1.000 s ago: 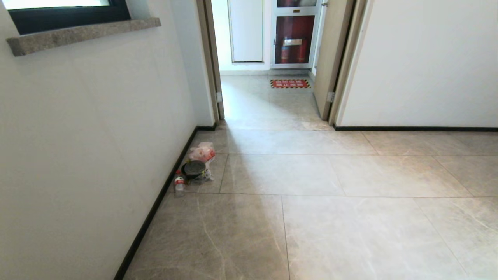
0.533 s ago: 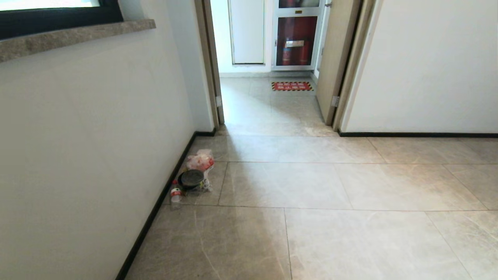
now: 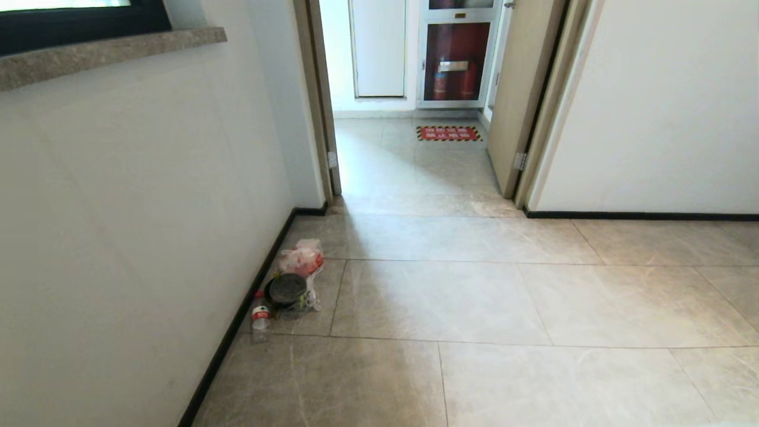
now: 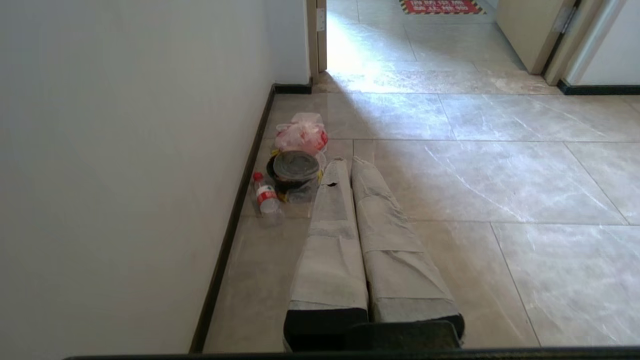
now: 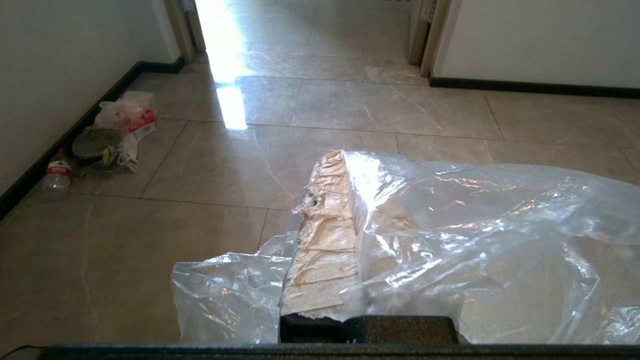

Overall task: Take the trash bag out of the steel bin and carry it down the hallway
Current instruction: Put the trash bag at the door

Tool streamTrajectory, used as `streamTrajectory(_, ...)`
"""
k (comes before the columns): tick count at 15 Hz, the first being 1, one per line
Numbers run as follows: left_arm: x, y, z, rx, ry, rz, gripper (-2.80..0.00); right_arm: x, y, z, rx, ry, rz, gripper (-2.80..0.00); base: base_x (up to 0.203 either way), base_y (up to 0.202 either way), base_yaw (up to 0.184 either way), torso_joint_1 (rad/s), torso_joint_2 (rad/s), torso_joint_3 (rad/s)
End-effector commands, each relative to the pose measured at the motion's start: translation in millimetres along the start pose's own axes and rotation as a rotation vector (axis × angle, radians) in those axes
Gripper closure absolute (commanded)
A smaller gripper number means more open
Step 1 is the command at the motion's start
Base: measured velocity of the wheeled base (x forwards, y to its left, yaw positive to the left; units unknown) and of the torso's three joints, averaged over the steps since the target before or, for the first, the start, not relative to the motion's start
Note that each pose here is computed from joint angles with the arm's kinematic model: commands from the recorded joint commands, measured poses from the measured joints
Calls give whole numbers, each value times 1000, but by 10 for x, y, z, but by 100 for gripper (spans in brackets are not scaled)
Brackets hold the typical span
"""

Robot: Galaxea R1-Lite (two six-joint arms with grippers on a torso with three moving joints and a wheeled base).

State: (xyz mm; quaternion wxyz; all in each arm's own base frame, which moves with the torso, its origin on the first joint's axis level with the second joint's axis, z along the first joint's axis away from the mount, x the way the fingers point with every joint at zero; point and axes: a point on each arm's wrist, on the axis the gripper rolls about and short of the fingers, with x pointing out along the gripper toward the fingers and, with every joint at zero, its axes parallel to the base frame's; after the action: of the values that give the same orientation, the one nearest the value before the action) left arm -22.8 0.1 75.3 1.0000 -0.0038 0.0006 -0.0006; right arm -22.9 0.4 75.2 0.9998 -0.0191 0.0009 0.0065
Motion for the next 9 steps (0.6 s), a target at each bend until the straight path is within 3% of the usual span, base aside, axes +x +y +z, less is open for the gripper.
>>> streamTrajectory(1, 0, -1, 1, 0, -1, 1, 0, 2, 0, -4, 0, 2, 2, 0, 196, 0, 0, -2, 1, 2)
streamTrajectory(9, 0, -1, 1, 0, -1, 1, 0, 2, 0, -4, 0, 2, 2, 0, 193, 0, 2, 2, 3, 2)
